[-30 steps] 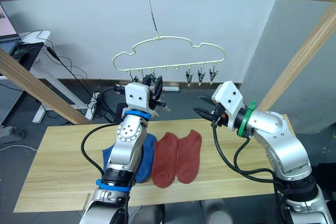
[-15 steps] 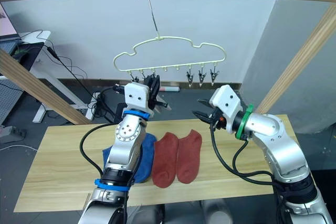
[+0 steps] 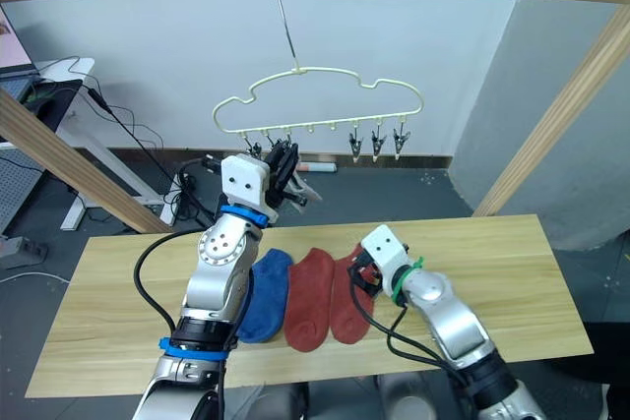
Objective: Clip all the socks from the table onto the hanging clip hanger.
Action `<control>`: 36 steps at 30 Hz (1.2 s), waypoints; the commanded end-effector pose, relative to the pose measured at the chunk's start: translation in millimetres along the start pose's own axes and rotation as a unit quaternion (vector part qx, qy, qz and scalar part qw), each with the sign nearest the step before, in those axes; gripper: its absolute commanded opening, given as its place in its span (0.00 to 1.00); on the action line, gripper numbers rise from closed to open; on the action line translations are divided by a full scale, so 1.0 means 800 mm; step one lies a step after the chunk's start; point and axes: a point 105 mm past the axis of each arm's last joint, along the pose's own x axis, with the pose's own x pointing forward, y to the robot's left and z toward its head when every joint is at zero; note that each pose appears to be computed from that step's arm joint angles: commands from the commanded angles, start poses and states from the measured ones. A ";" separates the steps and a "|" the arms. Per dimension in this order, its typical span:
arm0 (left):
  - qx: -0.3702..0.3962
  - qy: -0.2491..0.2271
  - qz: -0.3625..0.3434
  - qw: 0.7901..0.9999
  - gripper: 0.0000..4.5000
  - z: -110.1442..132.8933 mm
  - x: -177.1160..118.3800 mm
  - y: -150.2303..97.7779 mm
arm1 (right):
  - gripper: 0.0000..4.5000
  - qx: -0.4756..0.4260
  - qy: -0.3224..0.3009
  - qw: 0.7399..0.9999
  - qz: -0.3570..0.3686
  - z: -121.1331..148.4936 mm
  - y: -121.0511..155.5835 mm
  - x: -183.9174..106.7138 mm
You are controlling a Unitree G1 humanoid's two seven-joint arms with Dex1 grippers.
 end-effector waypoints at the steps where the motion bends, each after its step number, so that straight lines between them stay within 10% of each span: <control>1: -0.001 -0.015 -0.013 1.000 0.06 0.015 -0.002 0.001 | 1.00 0.011 -0.009 0.999 -0.032 0.004 -0.007 0.016; 10: -0.003 0.001 -0.021 1.000 0.06 0.011 -0.007 0.001 | 0.86 0.048 0.042 0.997 -0.032 -0.032 0.008 0.045; 21: -0.036 0.012 -0.072 0.997 0.06 0.019 -0.010 0.003 | 0.00 0.014 0.010 1.000 -0.003 -0.010 0.023 0.046; 36: -0.103 0.040 -0.139 0.984 0.06 0.031 -0.013 0.002 | 0.00 -0.178 -0.183 0.964 0.070 0.190 0.020 0.020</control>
